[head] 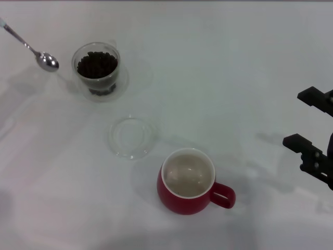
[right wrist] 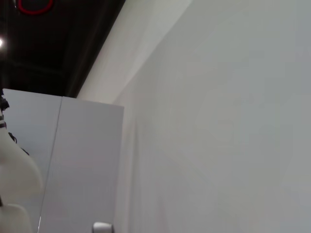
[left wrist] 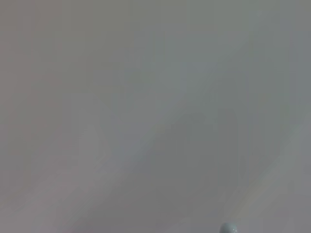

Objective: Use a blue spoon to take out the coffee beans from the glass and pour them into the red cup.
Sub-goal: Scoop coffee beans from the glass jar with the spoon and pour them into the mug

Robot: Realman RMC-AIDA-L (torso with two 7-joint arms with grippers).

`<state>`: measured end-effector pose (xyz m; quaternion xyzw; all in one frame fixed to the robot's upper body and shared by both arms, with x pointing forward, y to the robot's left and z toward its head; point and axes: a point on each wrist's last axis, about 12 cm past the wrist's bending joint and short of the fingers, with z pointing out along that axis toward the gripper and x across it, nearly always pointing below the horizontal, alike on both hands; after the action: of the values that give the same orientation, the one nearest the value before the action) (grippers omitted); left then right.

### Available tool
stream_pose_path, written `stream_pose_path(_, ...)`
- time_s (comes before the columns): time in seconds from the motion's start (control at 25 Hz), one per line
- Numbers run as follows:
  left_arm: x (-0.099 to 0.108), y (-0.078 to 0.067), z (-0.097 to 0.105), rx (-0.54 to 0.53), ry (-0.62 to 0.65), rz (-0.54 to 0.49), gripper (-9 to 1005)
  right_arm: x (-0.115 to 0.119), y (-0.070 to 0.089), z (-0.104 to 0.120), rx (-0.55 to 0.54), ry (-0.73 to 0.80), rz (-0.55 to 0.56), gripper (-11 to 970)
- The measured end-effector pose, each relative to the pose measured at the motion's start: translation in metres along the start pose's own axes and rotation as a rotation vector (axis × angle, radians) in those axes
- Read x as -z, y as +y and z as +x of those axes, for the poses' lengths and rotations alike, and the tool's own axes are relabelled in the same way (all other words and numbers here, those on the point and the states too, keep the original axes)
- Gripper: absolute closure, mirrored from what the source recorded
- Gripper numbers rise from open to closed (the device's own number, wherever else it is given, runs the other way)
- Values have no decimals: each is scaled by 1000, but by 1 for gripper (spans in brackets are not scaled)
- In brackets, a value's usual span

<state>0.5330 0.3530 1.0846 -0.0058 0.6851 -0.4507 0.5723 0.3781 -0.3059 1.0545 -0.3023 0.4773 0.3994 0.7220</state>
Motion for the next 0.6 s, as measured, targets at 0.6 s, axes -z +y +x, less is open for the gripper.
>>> stream_pose_path(0.6, -97, -1, -9, -57, 208, -92, 875, -2, -5, -2, -17, -23, 28, 259)
